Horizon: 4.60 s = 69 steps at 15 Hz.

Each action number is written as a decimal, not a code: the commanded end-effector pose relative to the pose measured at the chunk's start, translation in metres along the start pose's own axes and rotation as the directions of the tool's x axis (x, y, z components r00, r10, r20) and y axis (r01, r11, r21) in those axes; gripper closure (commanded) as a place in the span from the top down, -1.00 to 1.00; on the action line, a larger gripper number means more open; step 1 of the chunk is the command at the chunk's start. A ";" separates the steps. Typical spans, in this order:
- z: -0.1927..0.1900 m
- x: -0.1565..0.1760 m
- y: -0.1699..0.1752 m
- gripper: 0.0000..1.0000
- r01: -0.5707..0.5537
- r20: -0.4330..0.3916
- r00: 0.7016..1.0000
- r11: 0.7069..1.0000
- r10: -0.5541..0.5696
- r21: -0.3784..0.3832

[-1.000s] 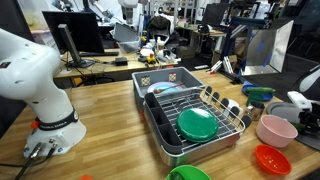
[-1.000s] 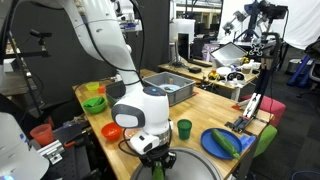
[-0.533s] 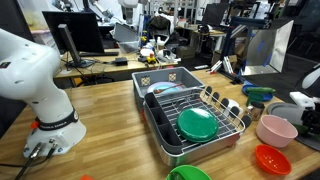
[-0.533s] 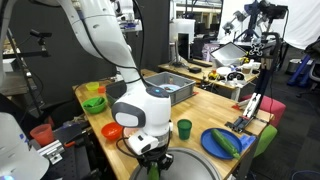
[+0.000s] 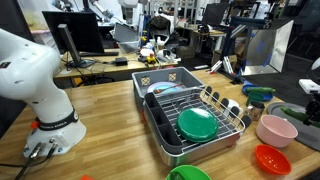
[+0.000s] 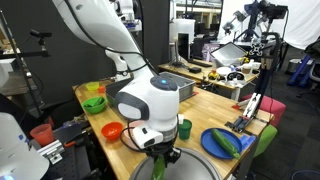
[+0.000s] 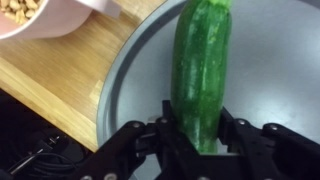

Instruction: Take the zucchini from the grey plate and put it on the blue plate

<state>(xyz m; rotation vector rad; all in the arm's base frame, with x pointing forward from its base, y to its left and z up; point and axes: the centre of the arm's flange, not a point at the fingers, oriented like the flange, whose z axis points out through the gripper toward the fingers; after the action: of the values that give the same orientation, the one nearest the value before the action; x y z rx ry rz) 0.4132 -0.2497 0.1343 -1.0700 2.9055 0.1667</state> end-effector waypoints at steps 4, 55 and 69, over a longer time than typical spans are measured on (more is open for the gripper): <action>-0.045 -0.024 -0.052 -0.64 -0.068 0.108 0.992 0.997 0.064 0.035; 0.006 -0.158 -0.182 -0.64 0.519 -0.325 0.827 0.845 -0.458 0.130; 0.027 -0.180 -0.188 -0.64 0.543 -0.359 0.801 0.834 -0.478 0.101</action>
<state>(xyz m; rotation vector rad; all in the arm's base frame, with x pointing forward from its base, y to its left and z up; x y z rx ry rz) 0.6643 -0.2692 0.1050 -1.9136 2.6365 -0.3509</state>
